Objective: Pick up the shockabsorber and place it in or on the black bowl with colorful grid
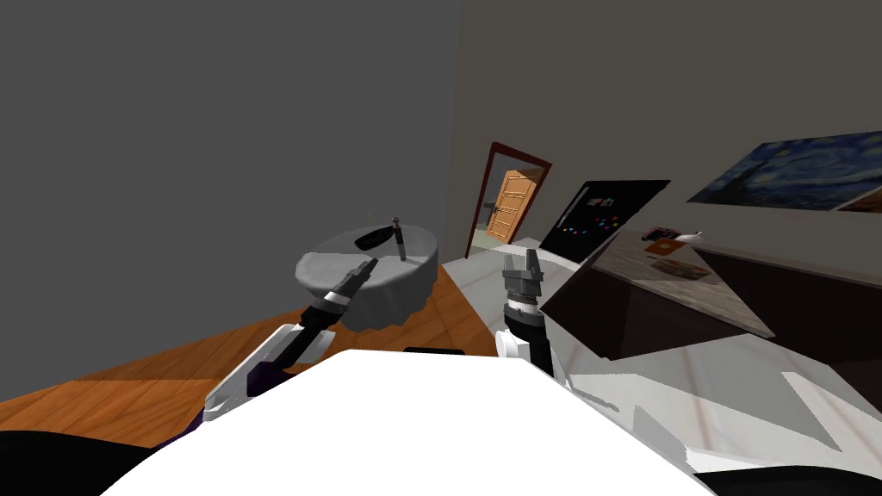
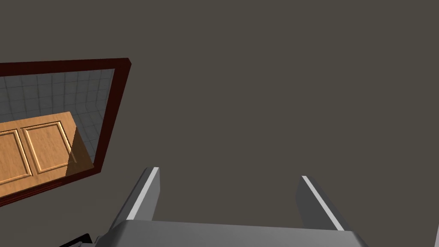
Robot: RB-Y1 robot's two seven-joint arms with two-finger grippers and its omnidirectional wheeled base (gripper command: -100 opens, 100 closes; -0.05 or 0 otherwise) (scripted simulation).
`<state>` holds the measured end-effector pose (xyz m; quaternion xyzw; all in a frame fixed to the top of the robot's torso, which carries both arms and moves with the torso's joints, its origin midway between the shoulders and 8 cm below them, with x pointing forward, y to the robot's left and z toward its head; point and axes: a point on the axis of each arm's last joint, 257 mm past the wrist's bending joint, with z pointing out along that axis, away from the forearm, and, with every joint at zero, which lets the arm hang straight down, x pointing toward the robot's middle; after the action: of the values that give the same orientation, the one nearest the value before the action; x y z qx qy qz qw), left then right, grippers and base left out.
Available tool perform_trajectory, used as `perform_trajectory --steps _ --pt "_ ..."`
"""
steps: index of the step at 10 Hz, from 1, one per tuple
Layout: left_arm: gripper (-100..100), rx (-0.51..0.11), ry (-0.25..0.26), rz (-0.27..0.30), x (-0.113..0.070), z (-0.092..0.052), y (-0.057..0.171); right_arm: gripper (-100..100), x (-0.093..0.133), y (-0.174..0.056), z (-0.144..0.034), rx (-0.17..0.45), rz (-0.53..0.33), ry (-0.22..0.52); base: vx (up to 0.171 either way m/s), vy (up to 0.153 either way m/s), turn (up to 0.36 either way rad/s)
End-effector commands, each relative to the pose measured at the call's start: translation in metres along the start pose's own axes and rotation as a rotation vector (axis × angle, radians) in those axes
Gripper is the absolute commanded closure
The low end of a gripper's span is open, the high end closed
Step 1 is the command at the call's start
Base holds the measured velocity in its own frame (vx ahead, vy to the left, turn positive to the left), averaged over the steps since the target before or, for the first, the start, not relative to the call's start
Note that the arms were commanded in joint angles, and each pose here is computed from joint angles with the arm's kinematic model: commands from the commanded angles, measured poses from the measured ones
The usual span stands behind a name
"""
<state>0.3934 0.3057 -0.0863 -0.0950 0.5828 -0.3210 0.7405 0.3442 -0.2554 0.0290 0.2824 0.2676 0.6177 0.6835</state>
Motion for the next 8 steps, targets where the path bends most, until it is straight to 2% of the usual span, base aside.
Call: perform_trajectory --steps 1,4,5,8 --pt "-100 -0.03 0.027 0.04 0.001 -0.002 0.015 0 0.0 0.0 0.0 0.0 0.0 0.0 0.017 -0.026 -0.107" --pt "-100 -0.083 0.066 0.11 -0.005 -0.005 0.04 0 0.0 0.0 0.0 0.0 0.0 0.0 0.029 -0.031 -0.145" --pt "-100 -0.119 0.084 0.152 -0.012 -0.007 0.056 0 0.0 0.0 0.0 0.0 0.0 0.0 0.046 -0.035 -0.287" --pt "-100 -0.17 0.101 0.21 -0.026 -0.009 0.078 0 0.0 0.0 0.0 0.0 0.0 0.0 0.062 -0.032 -0.186"
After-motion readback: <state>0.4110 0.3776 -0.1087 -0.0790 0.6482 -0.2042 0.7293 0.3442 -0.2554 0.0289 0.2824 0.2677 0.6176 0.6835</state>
